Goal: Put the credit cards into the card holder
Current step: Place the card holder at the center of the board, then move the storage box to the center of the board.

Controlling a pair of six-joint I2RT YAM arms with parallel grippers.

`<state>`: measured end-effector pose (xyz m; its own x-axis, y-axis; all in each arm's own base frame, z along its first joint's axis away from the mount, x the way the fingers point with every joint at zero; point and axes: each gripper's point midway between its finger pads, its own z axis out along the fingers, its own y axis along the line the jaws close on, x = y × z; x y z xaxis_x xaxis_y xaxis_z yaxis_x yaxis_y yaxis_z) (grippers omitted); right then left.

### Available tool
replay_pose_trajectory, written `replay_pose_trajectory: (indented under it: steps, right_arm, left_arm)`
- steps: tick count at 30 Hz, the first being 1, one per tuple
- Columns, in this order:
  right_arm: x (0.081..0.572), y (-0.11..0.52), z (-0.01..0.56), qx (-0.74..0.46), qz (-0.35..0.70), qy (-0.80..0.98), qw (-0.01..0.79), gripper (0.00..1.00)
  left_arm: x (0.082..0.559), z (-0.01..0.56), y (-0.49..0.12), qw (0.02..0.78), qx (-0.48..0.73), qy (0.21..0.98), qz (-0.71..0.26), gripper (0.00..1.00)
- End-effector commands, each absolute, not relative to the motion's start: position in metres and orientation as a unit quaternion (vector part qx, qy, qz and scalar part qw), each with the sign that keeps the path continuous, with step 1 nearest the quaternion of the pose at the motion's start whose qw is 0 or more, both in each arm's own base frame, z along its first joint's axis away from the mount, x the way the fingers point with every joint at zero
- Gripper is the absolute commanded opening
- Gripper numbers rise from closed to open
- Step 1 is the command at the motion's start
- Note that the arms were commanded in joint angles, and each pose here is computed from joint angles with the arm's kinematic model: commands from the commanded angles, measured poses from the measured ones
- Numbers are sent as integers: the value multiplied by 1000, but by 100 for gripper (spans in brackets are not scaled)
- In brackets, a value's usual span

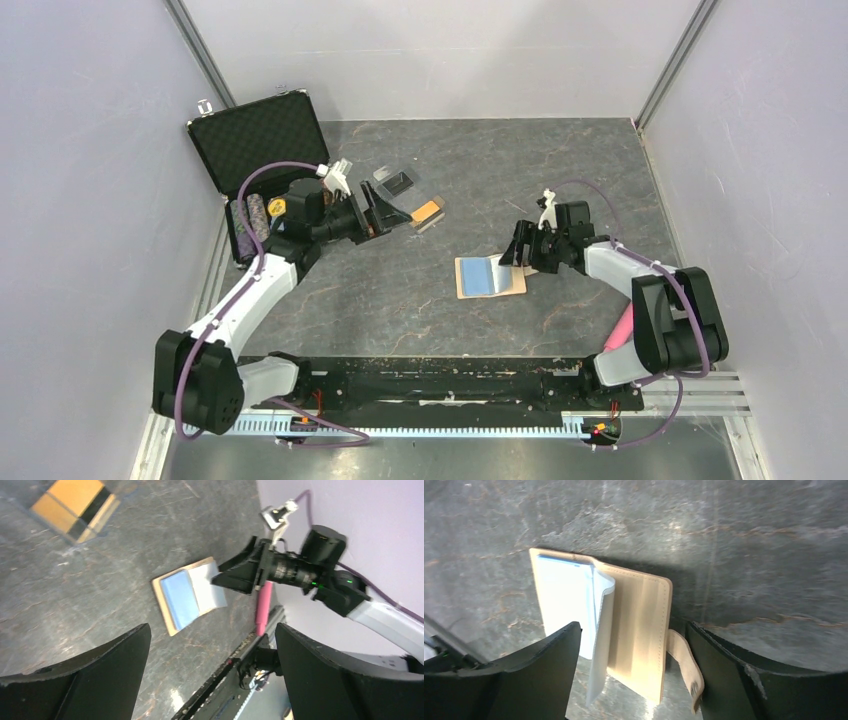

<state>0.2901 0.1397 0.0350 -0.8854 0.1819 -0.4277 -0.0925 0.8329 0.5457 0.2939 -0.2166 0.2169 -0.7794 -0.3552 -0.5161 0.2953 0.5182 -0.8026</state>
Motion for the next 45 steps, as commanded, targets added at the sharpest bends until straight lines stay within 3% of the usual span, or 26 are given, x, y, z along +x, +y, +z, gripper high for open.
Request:
replay_pose_trajectory:
  steps: [1,10,20,27,38,45]
  right_arm:
    - [303,113,46,-8,206,942,265,81]
    - [330,105,82,-37,167,938,302,98]
    - [357,155,109,-94,176,934,296,98]
    - [385,215,122,-117,209,928,286,98]
    - [413,292,101,-23,286,927,240,98]
    - [431,307,76,49,310,922,228,90]
  left_arm:
    - [301,214,-194,359,-26,837,-412,100]
    - [298,208,-139,421,-53,865,-268,100]
    - [280,188,-160,357,-16,878,-320,100]
    - [275,186,-159,357,-14,878,-320,100]
    - [264,181,-162,357,-28,868,-344,100]
    - [257,177,-164,355,-36,863,-357,100]
